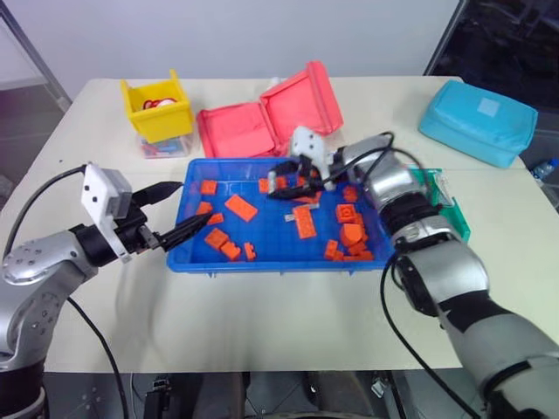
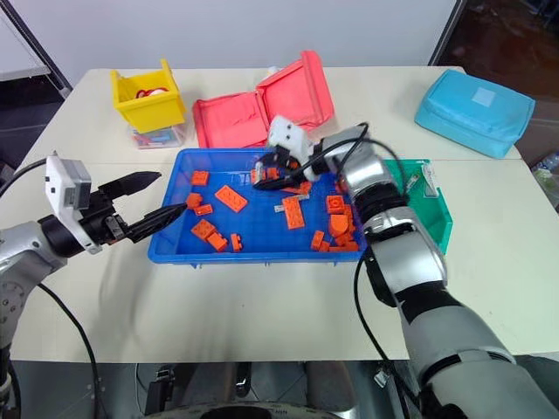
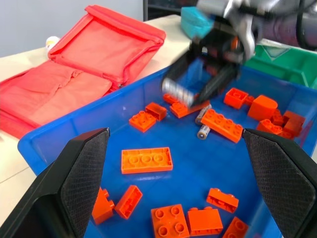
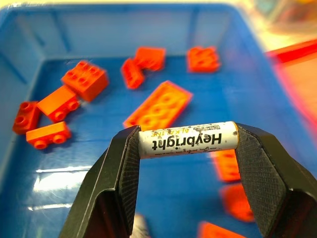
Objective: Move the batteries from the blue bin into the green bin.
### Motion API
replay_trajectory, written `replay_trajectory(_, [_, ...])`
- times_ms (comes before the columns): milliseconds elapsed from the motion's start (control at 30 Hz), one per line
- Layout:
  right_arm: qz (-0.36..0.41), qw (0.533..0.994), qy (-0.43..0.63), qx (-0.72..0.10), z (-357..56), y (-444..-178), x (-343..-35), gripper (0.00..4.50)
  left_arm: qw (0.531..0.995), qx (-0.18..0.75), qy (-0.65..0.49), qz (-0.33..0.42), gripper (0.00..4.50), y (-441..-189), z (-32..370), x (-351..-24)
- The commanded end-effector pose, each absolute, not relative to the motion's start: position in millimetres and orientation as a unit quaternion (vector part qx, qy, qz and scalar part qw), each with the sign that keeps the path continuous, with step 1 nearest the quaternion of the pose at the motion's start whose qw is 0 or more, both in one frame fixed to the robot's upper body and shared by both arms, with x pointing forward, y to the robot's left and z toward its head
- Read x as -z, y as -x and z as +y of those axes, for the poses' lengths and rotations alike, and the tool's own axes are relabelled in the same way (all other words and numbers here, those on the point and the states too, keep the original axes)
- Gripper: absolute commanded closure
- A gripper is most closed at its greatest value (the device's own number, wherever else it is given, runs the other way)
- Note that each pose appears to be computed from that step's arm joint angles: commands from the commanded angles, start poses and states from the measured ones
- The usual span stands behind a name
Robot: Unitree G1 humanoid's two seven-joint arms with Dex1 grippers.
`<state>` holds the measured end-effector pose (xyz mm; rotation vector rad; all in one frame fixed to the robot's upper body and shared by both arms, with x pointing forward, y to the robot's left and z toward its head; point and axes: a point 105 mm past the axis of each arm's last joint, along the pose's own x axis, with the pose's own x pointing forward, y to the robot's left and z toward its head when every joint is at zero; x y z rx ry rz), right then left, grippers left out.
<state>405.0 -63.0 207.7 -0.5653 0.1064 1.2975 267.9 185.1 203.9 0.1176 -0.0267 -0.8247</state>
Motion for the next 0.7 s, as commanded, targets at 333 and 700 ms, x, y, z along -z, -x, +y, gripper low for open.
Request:
replay_trajectory(333, [0.043,0.827,0.323,-0.458,-187.0,-379.4,-273.8,2.26,0.880,0.471,-0.061,-0.028,0.00,-268.7,158.8,-210.9])
replay_trajectory(700, [0.178,0.825,0.367,-0.392,-250.4,-332.2,-247.6,2.26,0.878,0.473,-0.065,-0.029,0.00,-277.9,165.0,-212.2])
